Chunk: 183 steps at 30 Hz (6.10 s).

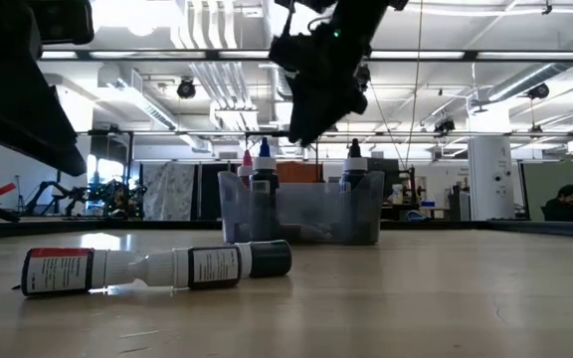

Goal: Pick & Place food coloring
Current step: Put the small red food coloring bottle in the black bin, then put the small dark green food coloring bottle in the black bin

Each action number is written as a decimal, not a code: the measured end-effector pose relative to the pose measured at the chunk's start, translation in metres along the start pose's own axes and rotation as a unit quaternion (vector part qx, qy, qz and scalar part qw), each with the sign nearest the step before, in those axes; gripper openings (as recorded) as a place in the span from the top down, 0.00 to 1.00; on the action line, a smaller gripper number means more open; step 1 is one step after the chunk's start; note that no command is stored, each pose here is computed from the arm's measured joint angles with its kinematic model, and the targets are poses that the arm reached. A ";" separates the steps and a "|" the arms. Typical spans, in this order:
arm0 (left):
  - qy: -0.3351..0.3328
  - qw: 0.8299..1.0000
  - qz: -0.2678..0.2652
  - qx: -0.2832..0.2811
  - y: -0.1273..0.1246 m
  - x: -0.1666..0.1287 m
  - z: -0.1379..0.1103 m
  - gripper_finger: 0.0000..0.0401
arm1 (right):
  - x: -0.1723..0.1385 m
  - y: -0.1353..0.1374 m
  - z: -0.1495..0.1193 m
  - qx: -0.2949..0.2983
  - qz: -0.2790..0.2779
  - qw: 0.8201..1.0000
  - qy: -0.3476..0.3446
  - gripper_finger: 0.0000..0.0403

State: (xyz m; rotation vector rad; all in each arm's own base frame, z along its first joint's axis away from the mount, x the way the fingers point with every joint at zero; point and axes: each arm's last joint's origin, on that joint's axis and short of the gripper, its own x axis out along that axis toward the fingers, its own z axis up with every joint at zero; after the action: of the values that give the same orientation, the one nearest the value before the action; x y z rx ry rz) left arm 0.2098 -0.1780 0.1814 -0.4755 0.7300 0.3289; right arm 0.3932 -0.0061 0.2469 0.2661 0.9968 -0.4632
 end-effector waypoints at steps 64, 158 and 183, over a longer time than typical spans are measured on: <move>0.228 0.970 0.060 0.055 -0.065 0.106 0.041 0.77 | -0.053 0.096 -0.150 0.004 -0.029 0.999 0.020 0.38; -0.023 0.998 -0.024 -0.056 0.035 -0.035 0.017 0.53 | 0.066 0.186 -0.095 -0.359 0.179 0.915 0.037 0.47; -0.017 0.999 -0.006 -0.035 0.040 -0.033 0.014 0.53 | 0.076 0.169 -0.088 -0.338 0.163 0.925 0.065 0.80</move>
State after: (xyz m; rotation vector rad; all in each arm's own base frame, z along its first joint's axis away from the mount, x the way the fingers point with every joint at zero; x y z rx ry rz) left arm 0.1767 -0.1406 0.2019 -0.5394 0.6834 0.3513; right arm 0.4452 0.1589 0.1367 -0.1649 1.1566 0.2174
